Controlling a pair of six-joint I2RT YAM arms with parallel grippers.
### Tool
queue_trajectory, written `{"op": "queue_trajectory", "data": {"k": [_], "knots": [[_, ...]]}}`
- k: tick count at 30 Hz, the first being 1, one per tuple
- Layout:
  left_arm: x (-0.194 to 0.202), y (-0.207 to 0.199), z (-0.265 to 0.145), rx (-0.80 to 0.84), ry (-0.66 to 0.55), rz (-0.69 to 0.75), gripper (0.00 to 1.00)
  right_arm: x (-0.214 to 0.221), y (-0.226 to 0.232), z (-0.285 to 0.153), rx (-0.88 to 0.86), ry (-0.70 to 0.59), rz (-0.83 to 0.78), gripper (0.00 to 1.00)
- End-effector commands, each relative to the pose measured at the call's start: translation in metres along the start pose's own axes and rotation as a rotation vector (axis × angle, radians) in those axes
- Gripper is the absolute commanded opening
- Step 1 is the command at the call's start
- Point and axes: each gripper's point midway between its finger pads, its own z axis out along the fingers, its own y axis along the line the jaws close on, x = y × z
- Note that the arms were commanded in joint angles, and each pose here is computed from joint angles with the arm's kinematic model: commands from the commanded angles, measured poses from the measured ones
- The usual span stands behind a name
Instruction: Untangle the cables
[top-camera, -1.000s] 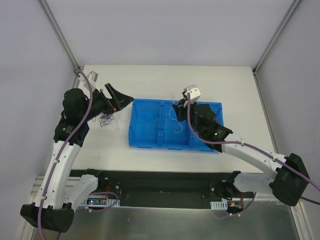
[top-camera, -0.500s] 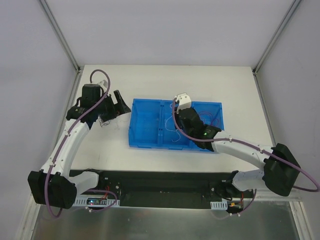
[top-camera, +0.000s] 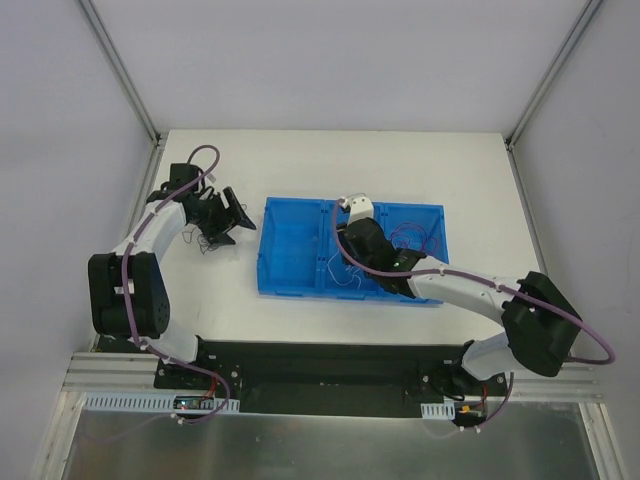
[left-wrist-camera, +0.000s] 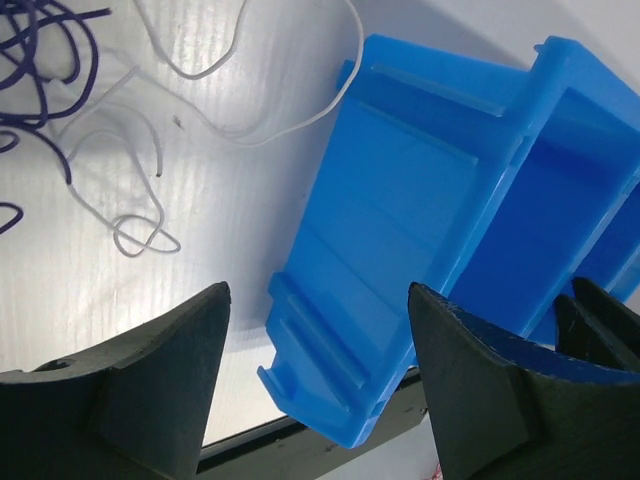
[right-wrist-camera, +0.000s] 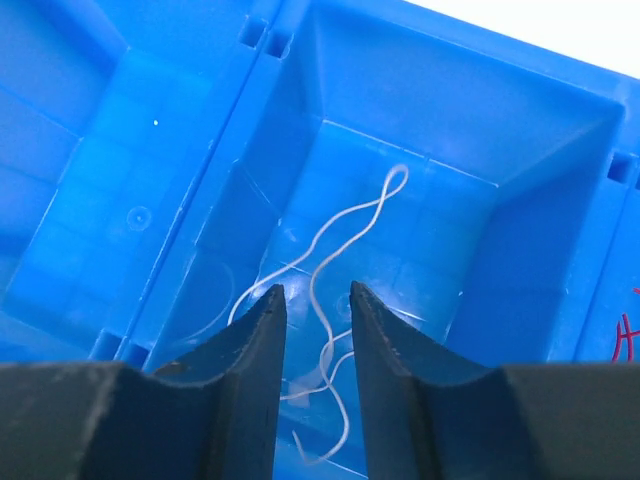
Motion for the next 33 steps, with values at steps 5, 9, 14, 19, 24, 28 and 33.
{"op": "queue_trajectory", "data": {"k": [5, 9, 14, 19, 24, 28, 33], "knots": [[-0.031, -0.025, -0.015, 0.114, -0.051, 0.089, 0.63, -0.032, 0.001, -0.009, -0.049, -0.097, 0.042, 0.59], [-0.036, -0.014, -0.007, 0.07, -0.048, 0.126, 0.55, -0.039, -0.002, -0.017, -0.073, -0.152, 0.057, 0.68], [-0.04, -0.011, 0.011, 0.066, 0.052, 0.12, 0.44, -0.04, -0.004, -0.019, -0.101, -0.171, 0.085, 0.69], [-0.061, 0.001, 0.028, -0.019, 0.091, 0.122, 0.47, -0.038, -0.007, -0.016, -0.126, -0.158, 0.128, 0.69], [-0.067, 0.015, 0.055, -0.05, 0.137, 0.098, 0.47, -0.039, -0.008, -0.017, -0.147, -0.168, 0.157, 0.69], [-0.063, 0.019, 0.064, -0.051, 0.161, 0.085, 0.48, -0.039, -0.006, -0.015, -0.168, -0.16, 0.173, 0.7], [-0.057, 0.03, 0.079, -0.057, 0.194, 0.066, 0.34, -0.036, -0.007, -0.01, -0.174, -0.144, 0.181, 0.7]]}}
